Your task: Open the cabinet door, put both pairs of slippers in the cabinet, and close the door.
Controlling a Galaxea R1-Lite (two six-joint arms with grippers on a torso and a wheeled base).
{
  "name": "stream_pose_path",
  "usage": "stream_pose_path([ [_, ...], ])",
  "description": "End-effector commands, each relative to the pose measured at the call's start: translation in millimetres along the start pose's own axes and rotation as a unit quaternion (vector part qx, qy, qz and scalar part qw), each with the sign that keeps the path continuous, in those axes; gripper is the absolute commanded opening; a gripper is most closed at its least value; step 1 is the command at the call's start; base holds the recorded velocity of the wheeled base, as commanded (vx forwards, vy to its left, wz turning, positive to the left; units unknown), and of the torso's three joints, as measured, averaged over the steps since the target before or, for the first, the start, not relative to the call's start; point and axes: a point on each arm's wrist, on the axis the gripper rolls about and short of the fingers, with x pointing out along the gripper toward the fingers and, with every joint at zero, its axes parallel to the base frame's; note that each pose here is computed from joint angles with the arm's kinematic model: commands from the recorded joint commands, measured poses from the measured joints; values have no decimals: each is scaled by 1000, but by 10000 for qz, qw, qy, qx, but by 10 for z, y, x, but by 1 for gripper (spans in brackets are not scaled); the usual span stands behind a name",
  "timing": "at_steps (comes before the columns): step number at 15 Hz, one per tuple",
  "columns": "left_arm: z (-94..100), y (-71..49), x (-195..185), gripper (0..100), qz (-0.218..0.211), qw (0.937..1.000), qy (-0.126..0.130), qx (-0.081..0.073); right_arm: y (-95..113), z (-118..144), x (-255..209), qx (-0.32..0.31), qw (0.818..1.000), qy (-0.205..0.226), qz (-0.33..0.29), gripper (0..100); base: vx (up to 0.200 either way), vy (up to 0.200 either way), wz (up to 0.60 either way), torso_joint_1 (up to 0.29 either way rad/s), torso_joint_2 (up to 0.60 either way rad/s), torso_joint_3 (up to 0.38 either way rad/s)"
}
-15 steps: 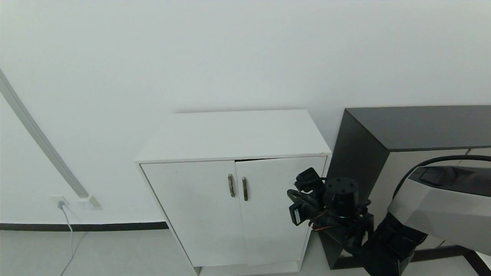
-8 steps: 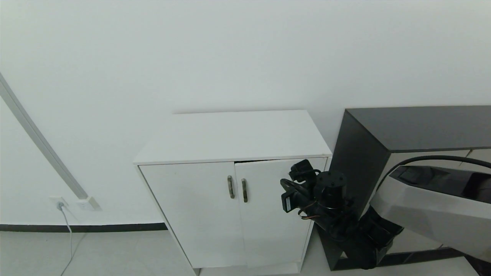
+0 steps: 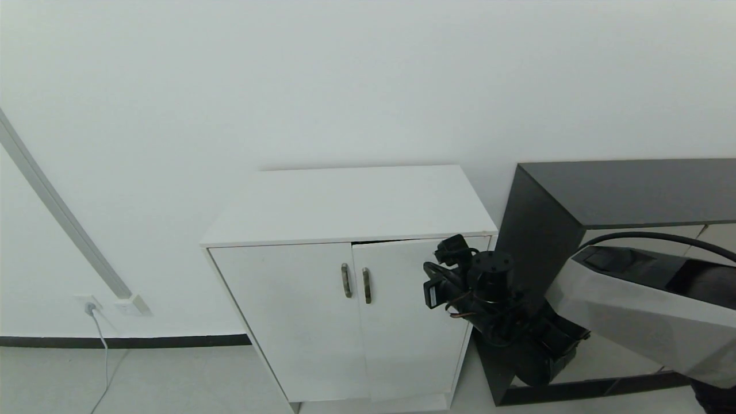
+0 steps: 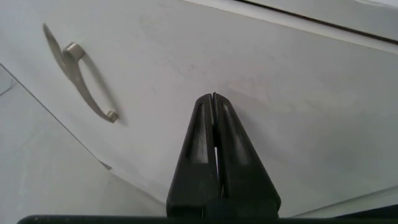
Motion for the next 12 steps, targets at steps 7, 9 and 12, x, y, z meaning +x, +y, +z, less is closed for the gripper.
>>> stream_pose_path([
  [7, 0, 0, -1, 0, 6, 10000, -4, -3, -82, -68, 117, 14, 9999, -29, -115, 0, 0, 0, 0, 0, 0, 0],
  [9, 0, 0, -1, 0, -2, 10000, -4, -3, -81, -70, 131, 16, 9999, -45, -115, 0, 0, 0, 0, 0, 0, 0],
  [12, 0, 0, -1, 0, 6, 10000, -4, -3, -79, -76, 143, 17, 9999, -52, -116, 0, 0, 0, 0, 0, 0, 0],
])
